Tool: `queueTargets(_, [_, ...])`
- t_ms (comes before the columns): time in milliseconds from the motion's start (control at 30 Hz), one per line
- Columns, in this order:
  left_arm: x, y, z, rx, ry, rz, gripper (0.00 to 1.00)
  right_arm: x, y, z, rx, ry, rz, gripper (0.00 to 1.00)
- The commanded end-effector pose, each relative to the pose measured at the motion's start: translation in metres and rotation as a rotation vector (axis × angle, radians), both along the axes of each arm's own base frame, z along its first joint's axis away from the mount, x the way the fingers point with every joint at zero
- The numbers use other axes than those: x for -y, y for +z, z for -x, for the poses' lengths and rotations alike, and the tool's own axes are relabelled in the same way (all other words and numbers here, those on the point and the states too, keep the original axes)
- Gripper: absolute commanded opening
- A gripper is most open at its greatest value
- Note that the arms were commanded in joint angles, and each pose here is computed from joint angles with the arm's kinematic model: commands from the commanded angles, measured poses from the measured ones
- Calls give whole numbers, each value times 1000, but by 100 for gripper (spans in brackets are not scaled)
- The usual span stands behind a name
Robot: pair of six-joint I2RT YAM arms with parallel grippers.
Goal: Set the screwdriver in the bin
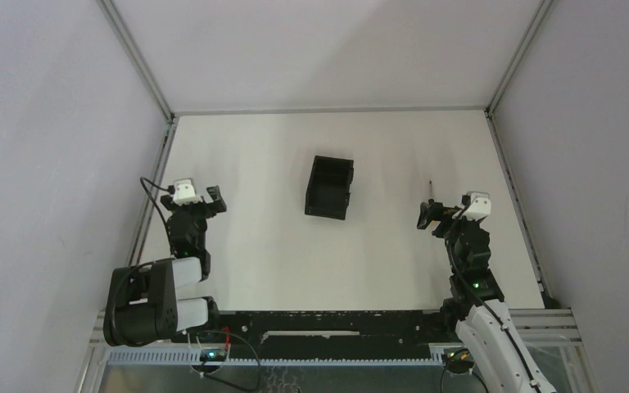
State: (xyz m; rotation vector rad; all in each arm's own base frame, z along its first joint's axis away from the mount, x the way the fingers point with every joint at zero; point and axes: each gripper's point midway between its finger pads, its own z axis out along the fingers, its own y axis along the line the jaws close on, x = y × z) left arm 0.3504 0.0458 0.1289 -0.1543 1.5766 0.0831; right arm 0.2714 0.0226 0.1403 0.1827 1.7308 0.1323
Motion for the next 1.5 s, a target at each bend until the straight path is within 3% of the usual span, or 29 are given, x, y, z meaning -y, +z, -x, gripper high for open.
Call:
queueTargets(0, [0,9,-2,30,3,-12,100,1,21,-6,36,-24,-39,100])
queueTargets(233, [0,9,-1,30,3,-12,100,-11,38,-17,-144,14,-44,100])
queueTargets(467, [0,9,-1,30,4,-12,100,-1,63,-44,-336,-67,-14,100])
queueTargets(767, [0,9,-2,30,3,-12,100,6,-2,-76,-585,-59,-29,99])
queueTargets(967, [0,9,-1,29,3,-11,100,12,-62,-81,-787,-63,-7,92])
queueTargets(1267, [0,9,-2,31,3,-12,100,21,-115,-66,-1000,-113,-48,64])
queueTargets(1300, [0,9,-2,31,3,-12,100,21,-118,-64,-1012,-114,-46,58])
queueTargets(1400, [0,8,-1,28,3,-12,100,21,-117,-63,-1015,-118,-48,27])
queueTargets(1467, [0,9,-2,30,2,-12,100,23,-105,-67,-984,-126,-41,16])
